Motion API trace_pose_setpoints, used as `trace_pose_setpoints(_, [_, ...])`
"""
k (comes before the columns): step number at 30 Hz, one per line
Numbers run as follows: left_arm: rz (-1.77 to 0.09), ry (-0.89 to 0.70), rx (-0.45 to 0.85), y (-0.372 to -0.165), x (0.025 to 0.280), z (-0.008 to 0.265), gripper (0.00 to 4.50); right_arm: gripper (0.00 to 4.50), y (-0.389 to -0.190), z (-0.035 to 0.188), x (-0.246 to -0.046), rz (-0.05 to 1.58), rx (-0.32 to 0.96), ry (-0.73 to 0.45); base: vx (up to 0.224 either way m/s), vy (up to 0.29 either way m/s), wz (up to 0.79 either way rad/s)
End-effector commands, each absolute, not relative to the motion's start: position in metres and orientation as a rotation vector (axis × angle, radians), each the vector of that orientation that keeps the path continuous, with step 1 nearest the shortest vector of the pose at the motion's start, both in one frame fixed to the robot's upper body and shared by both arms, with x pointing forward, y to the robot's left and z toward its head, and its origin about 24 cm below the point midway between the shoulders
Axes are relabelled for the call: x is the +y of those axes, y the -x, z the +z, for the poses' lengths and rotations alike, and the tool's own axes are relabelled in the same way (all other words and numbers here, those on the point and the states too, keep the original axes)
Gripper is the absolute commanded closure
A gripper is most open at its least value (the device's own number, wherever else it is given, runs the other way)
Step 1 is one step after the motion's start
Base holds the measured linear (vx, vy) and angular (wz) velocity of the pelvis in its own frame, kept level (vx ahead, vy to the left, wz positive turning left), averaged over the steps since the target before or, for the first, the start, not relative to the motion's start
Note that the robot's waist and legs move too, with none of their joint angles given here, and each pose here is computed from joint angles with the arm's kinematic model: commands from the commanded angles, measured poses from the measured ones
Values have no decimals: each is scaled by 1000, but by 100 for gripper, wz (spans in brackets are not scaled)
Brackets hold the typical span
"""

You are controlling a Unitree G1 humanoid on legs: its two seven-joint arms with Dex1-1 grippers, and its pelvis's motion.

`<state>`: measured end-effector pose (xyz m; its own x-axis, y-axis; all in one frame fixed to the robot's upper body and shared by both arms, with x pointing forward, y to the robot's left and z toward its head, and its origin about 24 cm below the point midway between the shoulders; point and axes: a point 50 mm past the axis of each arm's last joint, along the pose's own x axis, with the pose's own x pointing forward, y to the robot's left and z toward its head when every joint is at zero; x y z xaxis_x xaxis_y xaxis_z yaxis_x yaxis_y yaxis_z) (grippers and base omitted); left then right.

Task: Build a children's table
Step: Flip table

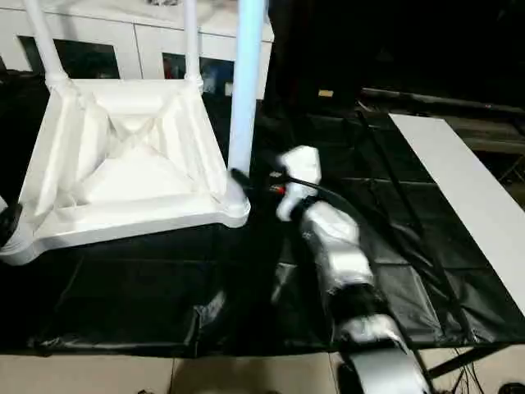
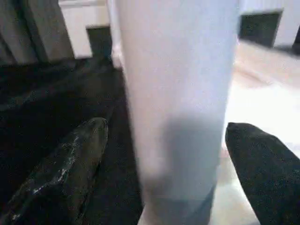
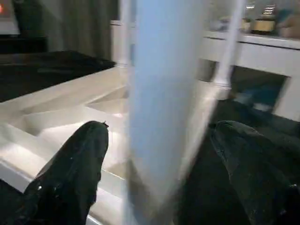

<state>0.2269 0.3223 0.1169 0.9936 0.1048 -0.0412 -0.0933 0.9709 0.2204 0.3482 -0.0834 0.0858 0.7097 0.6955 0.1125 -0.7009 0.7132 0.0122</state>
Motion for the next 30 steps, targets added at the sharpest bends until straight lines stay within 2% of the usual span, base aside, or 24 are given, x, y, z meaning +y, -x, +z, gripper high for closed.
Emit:
trace_pose_setpoints(1, [90, -221, 31, -231, 317, 119, 4, 56, -351, 88, -86, 776, -111, -43, 0, 0, 0])
trace_pose_setpoints(8, [64, -221, -2, -242, 308, 124, 4, 56, -360, 91, -74, 786, -98, -43, 0, 0, 0])
trace_pose_setpoints(9, [55, -221, 1, -242, 307, 124, 4, 75, -362, 91, -75, 777, -96, -51, 0, 0, 0])
trace_pose_setpoints(11, [51, -220, 1, -243, 306, 124, 21, 75, -362, 91, -75, 773, -95, -55, 0, 0, 0])
trace_pose_setpoints(12, [49, -218, 2, -243, 305, 125, 32, 93, -363, 91, -75, 771, -94, -60, 0, 0, 0])
trace_pose_setpoints(14, [55, -216, 5, -244, 304, 125, 47, 96, -362, 90, -76, 777, -90, -88, 0, 0, 0])
trace_pose_setpoints(15, [57, -204, 8, -244, 304, 124, 61, 118, -361, 89, -76, 782, -90, -89, 0, 0, 0])
trace_pose_setpoints(20, [59, -198, 15, -245, 304, 123, 89, 141, -361, 87, -77, 787, -89, -105, 0, 0, 0])
trace_pose_setpoints(22, [57, -192, 15, -245, 303, 123, 116, 171, -361, 86, -78, 784, -90, -115, 0, 0, 0])
trace_pose_setpoints(24, [56, -191, 14, -245, 302, 123, 124, 176, -360, 86, -79, 780, -90, -128, 0, 0, 0])
trace_pose_setpoints(26, [54, -190, 15, -246, 301, 122, 143, 203, -360, 85, -80, 779, -89, -137, 0, 0, 0])
trace_pose_setpoints(29, [40, -182, 14, -247, 298, 122, 151, 211, -359, 84, -83, 779, -90, -145, 0, 0, 0])
trace_pose_setpoints(30, [34, -178, 14, -247, 297, 122, 157, 235, -358, 84, -83, 780, -90, -145, 0, 0, 0])
